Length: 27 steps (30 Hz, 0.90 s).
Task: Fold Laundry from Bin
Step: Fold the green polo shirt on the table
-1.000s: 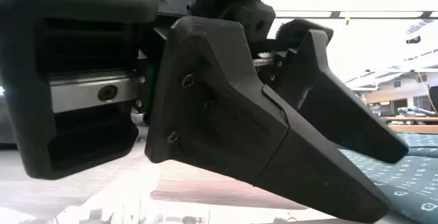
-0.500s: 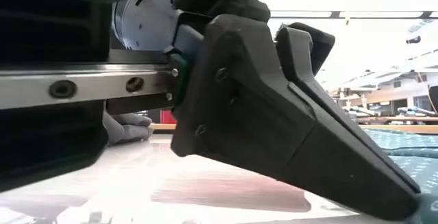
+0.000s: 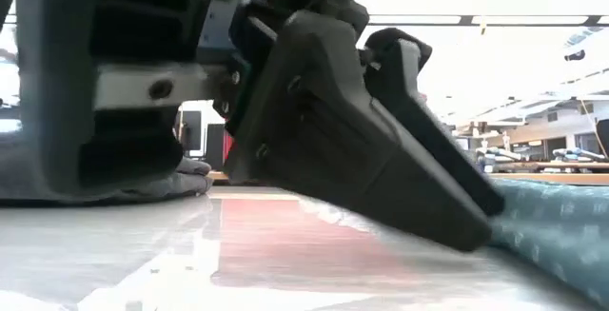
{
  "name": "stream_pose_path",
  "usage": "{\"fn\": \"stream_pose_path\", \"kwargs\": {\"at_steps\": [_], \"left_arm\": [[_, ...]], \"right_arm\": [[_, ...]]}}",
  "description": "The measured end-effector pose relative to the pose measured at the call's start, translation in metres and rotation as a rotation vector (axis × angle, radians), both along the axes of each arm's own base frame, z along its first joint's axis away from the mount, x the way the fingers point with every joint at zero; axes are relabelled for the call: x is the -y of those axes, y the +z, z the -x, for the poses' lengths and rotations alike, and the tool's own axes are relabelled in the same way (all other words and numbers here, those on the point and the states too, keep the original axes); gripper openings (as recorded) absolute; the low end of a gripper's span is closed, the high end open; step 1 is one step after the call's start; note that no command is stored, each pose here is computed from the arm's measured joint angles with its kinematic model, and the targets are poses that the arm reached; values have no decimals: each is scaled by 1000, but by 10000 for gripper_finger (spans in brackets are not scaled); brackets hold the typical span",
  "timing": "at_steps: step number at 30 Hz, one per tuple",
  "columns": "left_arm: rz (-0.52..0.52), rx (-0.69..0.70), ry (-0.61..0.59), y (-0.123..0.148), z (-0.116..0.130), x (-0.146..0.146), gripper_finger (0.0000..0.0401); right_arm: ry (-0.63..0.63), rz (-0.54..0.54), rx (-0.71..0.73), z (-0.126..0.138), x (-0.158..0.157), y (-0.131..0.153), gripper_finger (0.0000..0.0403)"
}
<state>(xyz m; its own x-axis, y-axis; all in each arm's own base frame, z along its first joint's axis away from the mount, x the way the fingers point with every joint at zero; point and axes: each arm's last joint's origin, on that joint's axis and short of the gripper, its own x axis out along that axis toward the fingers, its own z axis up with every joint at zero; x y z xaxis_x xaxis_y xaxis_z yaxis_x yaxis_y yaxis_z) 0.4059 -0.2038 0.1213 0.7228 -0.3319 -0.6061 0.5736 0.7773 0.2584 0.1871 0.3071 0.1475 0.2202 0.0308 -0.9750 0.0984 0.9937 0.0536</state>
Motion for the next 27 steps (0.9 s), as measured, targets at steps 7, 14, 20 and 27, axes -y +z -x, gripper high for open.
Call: {"fn": "stream_pose_path", "kwargs": {"at_steps": [7,14,20,27], "left_arm": [[-54,-6,-52,3,5,3,208],[3,58,-27,17,-1,12,230],[-21,189,-110,25,-2,24,231],[-53,134,-195,-5,-2,26,231]], "right_arm": [[-43,22,23,-7,6,-1,206],[-73,-3,40,-9,4,-1,206],[-69,-7,42,-9,4,-1,206],[-48,-6,45,-9,3,0,206]]}}
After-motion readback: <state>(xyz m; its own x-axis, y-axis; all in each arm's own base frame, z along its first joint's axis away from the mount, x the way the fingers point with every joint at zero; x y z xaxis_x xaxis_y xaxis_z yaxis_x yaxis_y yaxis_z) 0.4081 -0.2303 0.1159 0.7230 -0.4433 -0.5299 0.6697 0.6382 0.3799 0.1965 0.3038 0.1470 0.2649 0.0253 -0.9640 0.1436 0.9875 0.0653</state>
